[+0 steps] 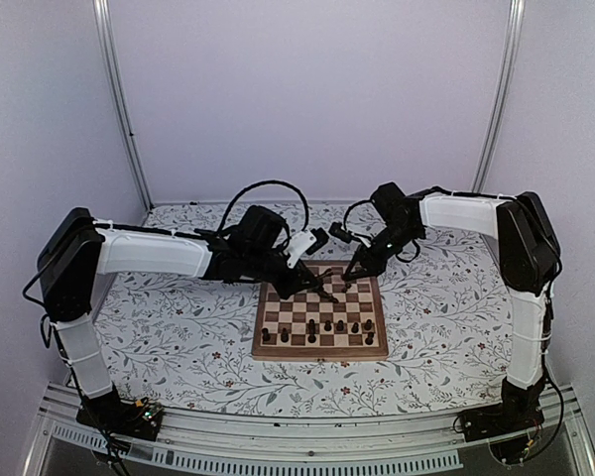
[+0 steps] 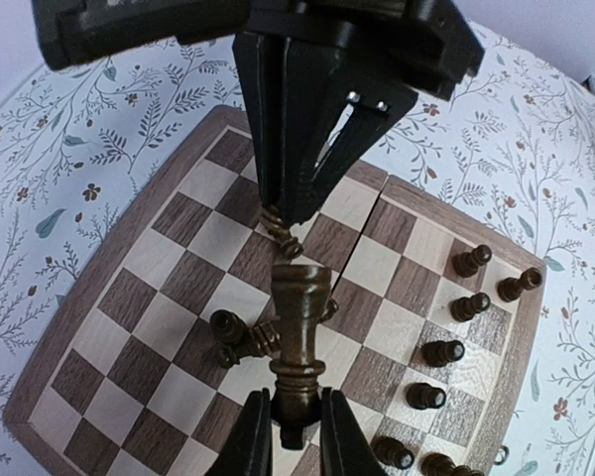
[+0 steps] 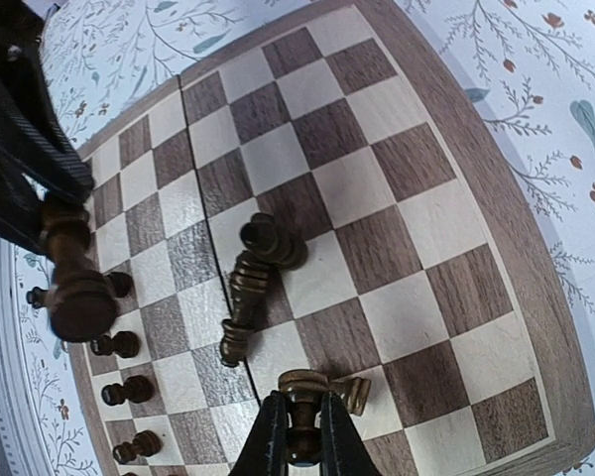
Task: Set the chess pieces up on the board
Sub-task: Pick up the chess piece from the chessboard, then place the chess piece on the chessboard.
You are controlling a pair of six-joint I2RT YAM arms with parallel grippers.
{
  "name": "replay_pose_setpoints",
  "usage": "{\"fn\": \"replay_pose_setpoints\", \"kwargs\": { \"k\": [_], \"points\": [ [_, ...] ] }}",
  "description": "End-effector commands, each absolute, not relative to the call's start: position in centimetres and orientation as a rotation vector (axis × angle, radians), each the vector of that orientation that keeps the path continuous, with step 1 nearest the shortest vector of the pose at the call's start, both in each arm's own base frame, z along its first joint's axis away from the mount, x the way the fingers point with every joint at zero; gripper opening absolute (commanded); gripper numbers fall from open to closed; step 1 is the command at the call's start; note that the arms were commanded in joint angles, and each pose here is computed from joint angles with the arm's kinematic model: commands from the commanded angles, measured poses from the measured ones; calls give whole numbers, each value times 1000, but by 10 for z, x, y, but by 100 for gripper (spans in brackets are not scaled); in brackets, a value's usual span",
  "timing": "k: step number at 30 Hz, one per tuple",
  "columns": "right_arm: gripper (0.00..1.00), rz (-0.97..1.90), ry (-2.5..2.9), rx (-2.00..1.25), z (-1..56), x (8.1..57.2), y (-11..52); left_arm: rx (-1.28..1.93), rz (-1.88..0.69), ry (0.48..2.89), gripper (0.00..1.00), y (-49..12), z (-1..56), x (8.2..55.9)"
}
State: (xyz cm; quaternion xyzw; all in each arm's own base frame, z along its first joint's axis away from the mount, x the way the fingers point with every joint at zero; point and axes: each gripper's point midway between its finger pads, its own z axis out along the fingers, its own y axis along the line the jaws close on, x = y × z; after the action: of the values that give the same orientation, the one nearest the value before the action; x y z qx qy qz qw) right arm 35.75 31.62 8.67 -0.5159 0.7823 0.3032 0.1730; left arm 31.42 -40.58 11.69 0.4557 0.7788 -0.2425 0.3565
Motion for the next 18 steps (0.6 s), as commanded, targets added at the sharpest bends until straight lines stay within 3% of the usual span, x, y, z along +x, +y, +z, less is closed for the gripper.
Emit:
{"fn": "replay_pose_setpoints", "kwargs": {
  "k": [1,5,10,18],
  "points": [
    [6,788,2275,-1427,71,369,309,1131,-619,1990,5,-401,141,321],
    [24,778,2288,-1429,66,369,308,1131,-636,2017,5,-401,139,320],
    [39,735,2274,-1427,73,372,303,1126,-650,2026,5,-400,142,317],
    [42,760,2060,-1509,142,349,299,1143,-763,2047,5,-404,156,301]
  ]
}}
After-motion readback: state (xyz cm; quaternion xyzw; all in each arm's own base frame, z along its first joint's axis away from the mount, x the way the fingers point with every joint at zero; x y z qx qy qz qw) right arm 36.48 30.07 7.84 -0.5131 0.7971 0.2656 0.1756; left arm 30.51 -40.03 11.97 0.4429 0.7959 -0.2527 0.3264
